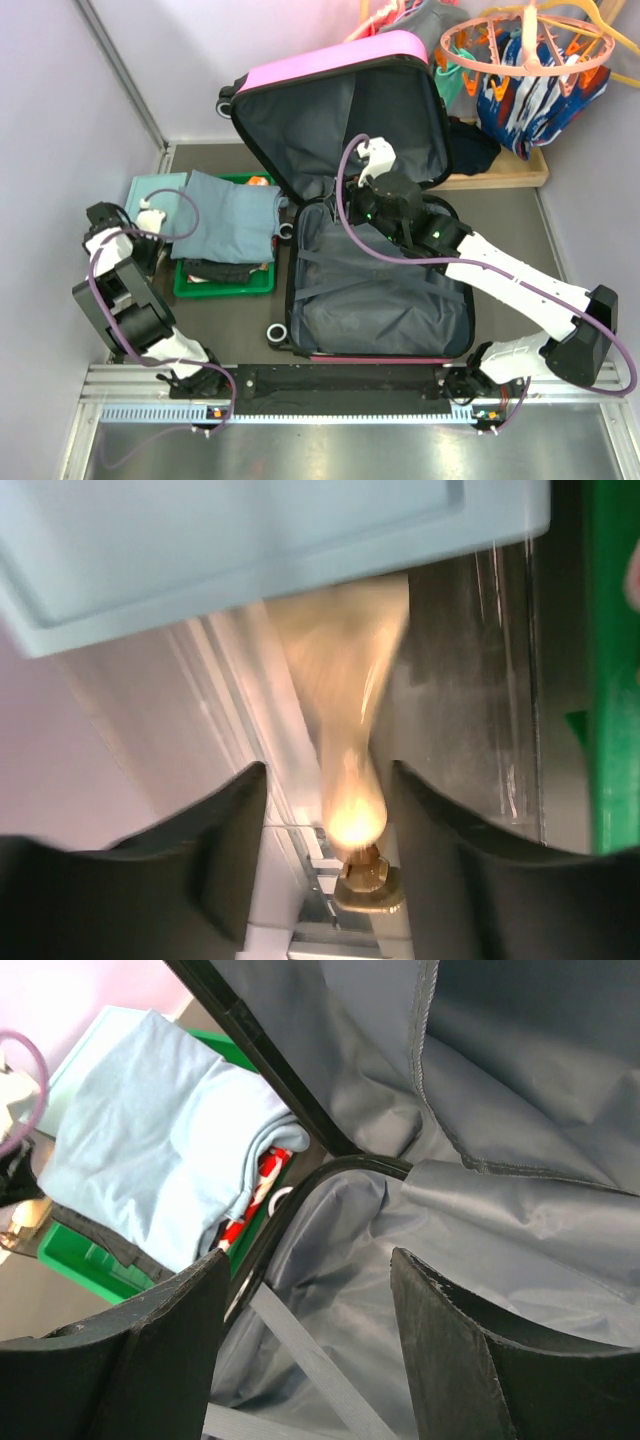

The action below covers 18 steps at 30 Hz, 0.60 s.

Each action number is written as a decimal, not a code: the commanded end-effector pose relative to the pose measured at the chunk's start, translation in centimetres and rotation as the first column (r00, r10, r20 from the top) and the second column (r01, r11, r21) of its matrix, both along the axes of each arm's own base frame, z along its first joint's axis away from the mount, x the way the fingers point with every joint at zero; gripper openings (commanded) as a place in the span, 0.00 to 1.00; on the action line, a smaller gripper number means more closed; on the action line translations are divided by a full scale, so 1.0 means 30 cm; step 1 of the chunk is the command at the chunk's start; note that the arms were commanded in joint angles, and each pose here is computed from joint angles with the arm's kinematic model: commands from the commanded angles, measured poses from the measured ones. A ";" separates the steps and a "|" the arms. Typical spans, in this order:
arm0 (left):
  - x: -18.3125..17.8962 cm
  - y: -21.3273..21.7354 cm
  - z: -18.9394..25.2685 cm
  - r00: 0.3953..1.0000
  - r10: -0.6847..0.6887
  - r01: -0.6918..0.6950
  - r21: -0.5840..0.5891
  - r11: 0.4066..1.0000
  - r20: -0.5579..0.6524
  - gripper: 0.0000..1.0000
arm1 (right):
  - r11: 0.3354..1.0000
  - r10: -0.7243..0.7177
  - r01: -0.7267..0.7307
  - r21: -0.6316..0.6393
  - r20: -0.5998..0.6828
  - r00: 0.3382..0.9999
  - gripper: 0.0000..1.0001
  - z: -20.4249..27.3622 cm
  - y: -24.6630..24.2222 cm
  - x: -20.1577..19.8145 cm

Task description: Open, take out, and arrange the luggage

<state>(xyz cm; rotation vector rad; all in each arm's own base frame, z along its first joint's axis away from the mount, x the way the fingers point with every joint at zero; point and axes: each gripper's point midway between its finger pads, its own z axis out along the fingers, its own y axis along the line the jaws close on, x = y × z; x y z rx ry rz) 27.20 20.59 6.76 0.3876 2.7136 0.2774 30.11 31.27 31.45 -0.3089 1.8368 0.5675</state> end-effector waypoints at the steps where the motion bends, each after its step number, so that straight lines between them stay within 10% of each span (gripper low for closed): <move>1: 0.070 -0.013 0.160 0.991 -0.016 0.019 -0.027 0.999 0.130 0.60 | 1.000 0.021 -0.021 0.013 0.027 0.999 0.65 0.046 0.020 -0.005; 6: 0.061 -0.053 0.259 0.982 -0.027 0.034 -0.034 0.999 0.189 0.69 | 1.000 0.028 -0.028 0.004 0.018 0.999 0.65 0.036 0.027 -0.005; 12: -0.133 -0.073 0.216 0.998 -0.061 0.060 0.034 0.998 0.013 0.28 | 1.000 0.024 -0.024 -0.011 0.009 1.000 0.65 0.015 0.021 -0.007; 18: -0.350 -0.093 0.110 0.978 -0.087 0.097 0.044 0.994 -0.191 0.11 | 0.999 0.032 -0.032 -0.013 0.006 0.999 0.65 0.007 0.026 -0.008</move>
